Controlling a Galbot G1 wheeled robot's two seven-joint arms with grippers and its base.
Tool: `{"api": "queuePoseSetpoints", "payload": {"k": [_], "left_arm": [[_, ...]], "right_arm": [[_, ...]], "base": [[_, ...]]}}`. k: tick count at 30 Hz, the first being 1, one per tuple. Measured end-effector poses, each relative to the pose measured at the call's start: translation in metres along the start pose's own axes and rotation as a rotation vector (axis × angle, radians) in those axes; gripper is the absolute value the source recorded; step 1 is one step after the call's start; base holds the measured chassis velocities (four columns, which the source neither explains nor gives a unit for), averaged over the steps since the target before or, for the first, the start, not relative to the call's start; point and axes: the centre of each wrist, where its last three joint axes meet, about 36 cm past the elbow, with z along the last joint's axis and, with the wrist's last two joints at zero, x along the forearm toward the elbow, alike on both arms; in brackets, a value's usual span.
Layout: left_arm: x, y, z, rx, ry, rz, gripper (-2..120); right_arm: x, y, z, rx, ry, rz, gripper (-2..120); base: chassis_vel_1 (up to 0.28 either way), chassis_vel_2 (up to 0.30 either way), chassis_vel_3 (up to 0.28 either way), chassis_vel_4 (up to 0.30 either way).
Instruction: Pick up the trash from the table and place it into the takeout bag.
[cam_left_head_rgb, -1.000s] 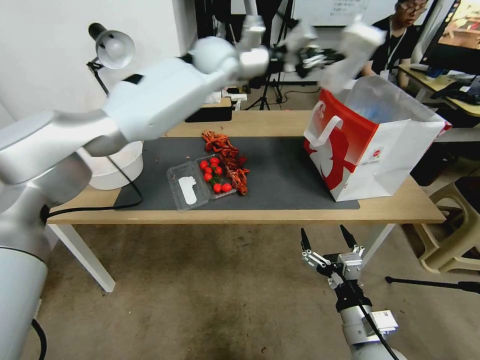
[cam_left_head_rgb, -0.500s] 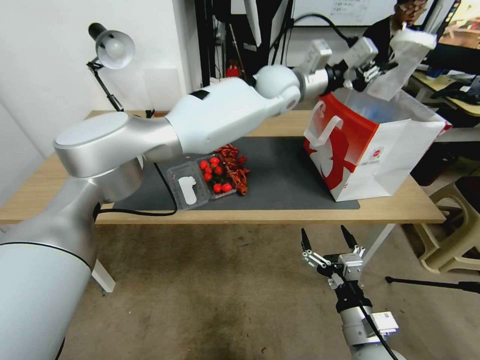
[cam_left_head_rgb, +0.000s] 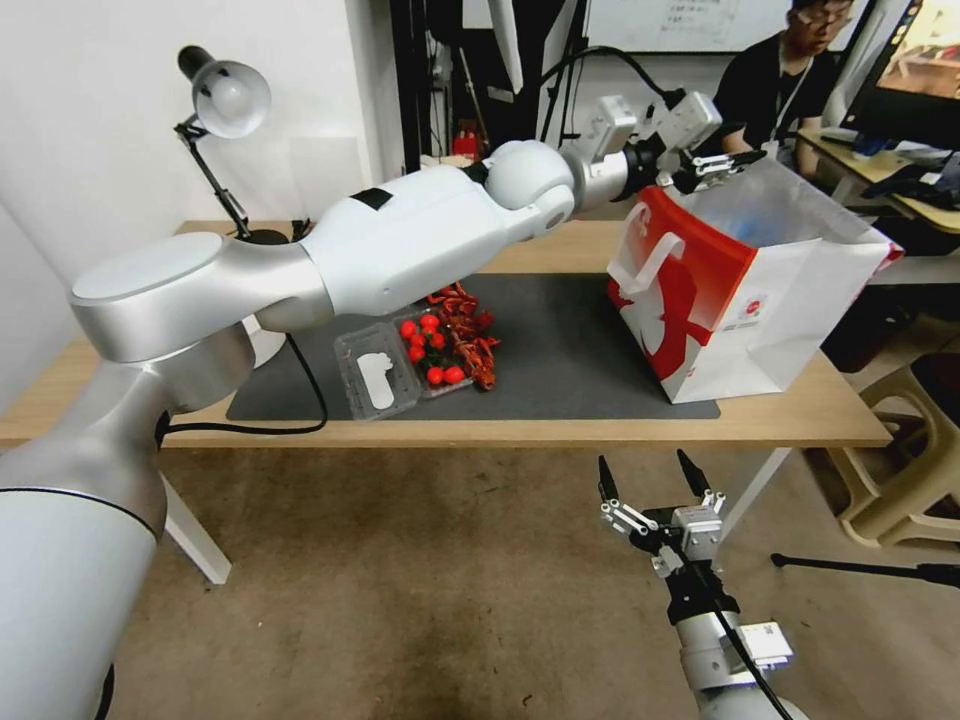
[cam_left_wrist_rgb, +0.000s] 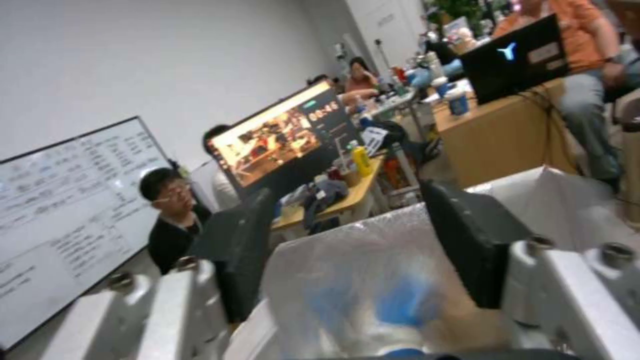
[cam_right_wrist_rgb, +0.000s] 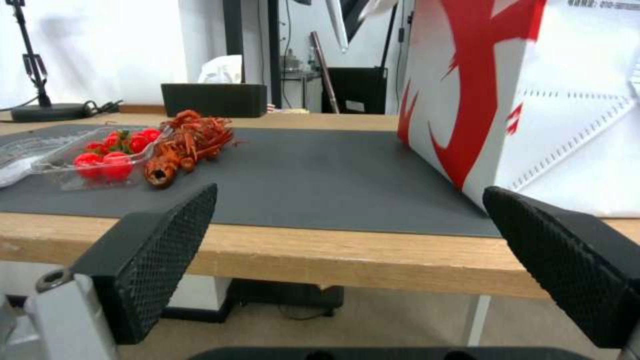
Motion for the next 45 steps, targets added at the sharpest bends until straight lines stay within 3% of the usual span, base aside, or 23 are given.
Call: {"api": "queuePoseSetpoints", "payload": {"k": [2, 4, 6, 9, 11, 13, 14, 15, 17, 18, 21, 22, 25, 26, 28, 29, 33, 40, 45], "left_arm": [[0.002, -0.001, 0.000, 0.005, 0.003, -0.020, 66], [0.024, -0.012, 0.002, 0.053, 0.029, -0.125, 79], [0.032, -0.015, 0.003, 0.065, 0.029, -0.146, 82], [0.086, -0.026, 0.014, 0.126, 0.018, -0.248, 97], [0.095, -0.026, 0.016, 0.136, 0.015, -0.264, 97], [0.134, -0.022, 0.027, 0.162, 0.020, -0.349, 99], [0.134, -0.022, 0.027, 0.162, 0.020, -0.349, 99], [0.166, -0.020, 0.036, 0.177, 0.028, -0.413, 100], [0.205, -0.029, 0.042, 0.204, 0.031, -0.501, 100], [0.205, -0.029, 0.042, 0.204, 0.031, -0.501, 100], [0.247, -0.045, 0.041, 0.222, 0.020, -0.606, 100], [0.247, -0.045, 0.041, 0.222, 0.020, -0.606, 100], [0.306, -0.082, 0.057, 0.241, 0.051, -0.696, 100], [0.306, -0.082, 0.057, 0.241, 0.051, -0.696, 100], [0.334, -0.107, 0.070, 0.252, 0.078, -0.740, 100], [0.334, -0.107, 0.070, 0.252, 0.078, -0.740, 100], [0.362, -0.147, 0.087, 0.237, 0.095, -0.847, 100], [0.383, -0.179, 0.102, 0.234, 0.116, -0.916, 100], [0.429, -0.227, 0.123, 0.230, 0.178, -0.982, 100]], "right_arm": [[0.000, 0.000, 0.000, -0.001, 0.000, 0.000, 100], [0.001, 0.002, -0.001, -0.003, 0.000, 0.000, 100], [0.001, 0.002, -0.001, -0.004, 0.000, 0.000, 100], [0.003, 0.002, -0.003, -0.003, -0.001, 0.002, 100], [0.003, 0.001, -0.004, -0.002, -0.002, 0.004, 100], [0.006, 0.001, -0.005, 0.000, -0.003, 0.010, 100], [0.006, 0.001, -0.005, 0.000, -0.003, 0.010, 100], [0.005, 0.001, -0.005, 0.001, -0.005, 0.010, 100], [0.005, 0.002, -0.005, -0.002, -0.007, 0.008, 100], [0.005, 0.002, -0.005, -0.002, -0.007, 0.008, 100], [0.005, 0.004, -0.005, -0.005, -0.008, 0.008, 100], [0.005, 0.004, -0.005, -0.005, -0.008, 0.008, 100], [0.005, 0.006, -0.008, -0.008, -0.014, 0.007, 100], [0.005, 0.006, -0.008, -0.008, -0.014, 0.007, 100], [0.005, 0.006, -0.009, -0.010, -0.016, 0.006, 100], [0.005, 0.006, -0.009, -0.010, -0.016, 0.006, 100], [0.009, 0.006, -0.012, -0.009, -0.021, 0.017, 100], [0.017, 0.005, -0.017, -0.003, -0.037, 0.046, 100], [0.018, 0.002, -0.020, 0.002, -0.040, 0.039, 100]], "base": [[0.000, 0.000, 0.000, 0.000], [0.000, 0.000, 0.000, 0.000], [0.000, 0.000, 0.000, 0.000], [0.000, 0.000, 0.000, 0.000], [0.000, 0.000, 0.000, 0.000], [0.000, 0.000, 0.000, 0.000], [0.000, 0.000, 0.000, 0.000], [0.000, 0.000, 0.000, 0.000], [0.000, 0.000, 0.000, 0.000], [0.000, 0.000, 0.000, 0.000], [0.000, 0.000, 0.000, 0.000], [0.000, 0.000, 0.000, 0.000], [0.000, 0.000, 0.000, 0.000], [0.000, 0.000, 0.000, 0.000], [0.000, 0.000, 0.000, 0.000], [0.000, 0.000, 0.000, 0.000], [0.000, 0.000, 0.000, 0.000], [0.000, 0.000, 0.000, 0.000], [0.000, 0.000, 0.000, 0.000]]}}
